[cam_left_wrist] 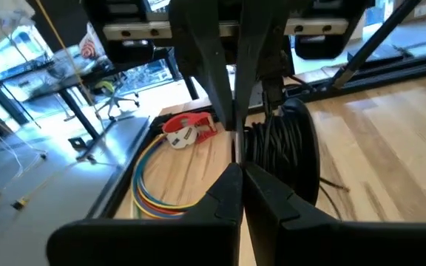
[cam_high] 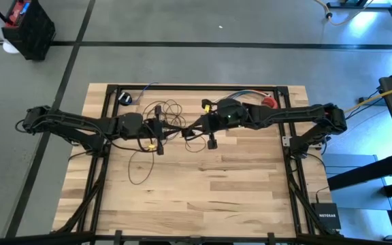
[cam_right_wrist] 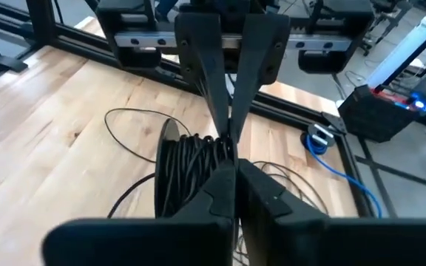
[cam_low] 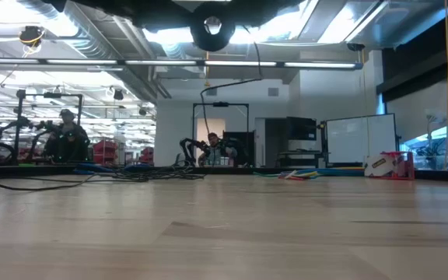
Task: Coiling cords
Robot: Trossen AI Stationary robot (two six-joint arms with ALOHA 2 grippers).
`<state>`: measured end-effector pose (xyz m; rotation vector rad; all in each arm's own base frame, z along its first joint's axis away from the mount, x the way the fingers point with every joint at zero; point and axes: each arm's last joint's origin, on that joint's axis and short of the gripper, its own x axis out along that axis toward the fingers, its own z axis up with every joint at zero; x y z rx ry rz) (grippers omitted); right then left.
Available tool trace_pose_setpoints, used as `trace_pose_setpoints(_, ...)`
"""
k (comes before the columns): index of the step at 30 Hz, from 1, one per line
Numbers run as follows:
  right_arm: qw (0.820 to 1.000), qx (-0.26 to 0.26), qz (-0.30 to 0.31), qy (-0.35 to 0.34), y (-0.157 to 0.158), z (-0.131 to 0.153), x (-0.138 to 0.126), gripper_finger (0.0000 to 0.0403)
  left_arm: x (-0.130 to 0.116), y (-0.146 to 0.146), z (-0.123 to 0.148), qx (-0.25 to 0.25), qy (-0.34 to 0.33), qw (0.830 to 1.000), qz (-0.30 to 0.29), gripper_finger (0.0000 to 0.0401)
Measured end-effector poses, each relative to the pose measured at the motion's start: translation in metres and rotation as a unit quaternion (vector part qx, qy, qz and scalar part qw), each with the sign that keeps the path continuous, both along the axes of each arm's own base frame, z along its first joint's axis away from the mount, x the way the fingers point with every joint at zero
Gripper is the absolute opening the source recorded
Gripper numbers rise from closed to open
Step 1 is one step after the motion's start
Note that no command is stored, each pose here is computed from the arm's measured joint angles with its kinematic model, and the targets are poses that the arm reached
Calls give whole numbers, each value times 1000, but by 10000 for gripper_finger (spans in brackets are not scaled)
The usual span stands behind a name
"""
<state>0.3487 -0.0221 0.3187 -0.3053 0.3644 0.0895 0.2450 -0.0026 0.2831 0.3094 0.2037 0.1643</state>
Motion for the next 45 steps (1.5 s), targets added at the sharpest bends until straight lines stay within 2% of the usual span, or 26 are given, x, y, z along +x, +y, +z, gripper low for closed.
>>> trace_pose_setpoints(4, 1000, -22, -7, -2, -1, 1, 0, 19, 0, 0, 2, -12, -10, 1000, 2, 15)
trace_pose_setpoints(8, 999, -34, -35, 1, -3, 11, 1, 12, -3, 2, 9, -17, -23, 999, 33, 54)
trace_pose_setpoints(11, 997, -48, -57, -17, -4, 27, -2, 8, -9, 3, 19, -12, -25, 997, 66, 93)
trace_pose_setpoints(15, 987, -75, -127, -58, -8, 55, -10, 11, -17, 0, 25, -32, -26, 997, 68, 131)
trace_pose_setpoints(21, 966, -113, -206, -104, -12, 80, -18, 10, -7, -8, -1, -46, 4, 997, 58, 142)
trace_pose_setpoints(26, 964, -118, -210, -111, -12, 85, -19, 7, 20, -10, -13, 19, -30, 998, 53, 131)
trace_pose_setpoints(30, 965, -121, -207, -108, -12, 84, -19, 7, 40, -8, -23, 96, -55, 992, 58, 124)
trace_pose_setpoints(34, 965, -123, -206, -107, -12, 84, -19, 11, 59, -2, -32, 143, -65, 985, 70, 120)
trace_pose_setpoints(40, 966, -122, -203, -105, -12, 84, -19, 6, 89, 13, -40, 158, -48, 982, 96, 119)
trace_pose_setpoints(45, 966, -127, -201, -101, -12, 83, -19, 10, 101, 26, -41, 158, -39, 977, 140, 119)
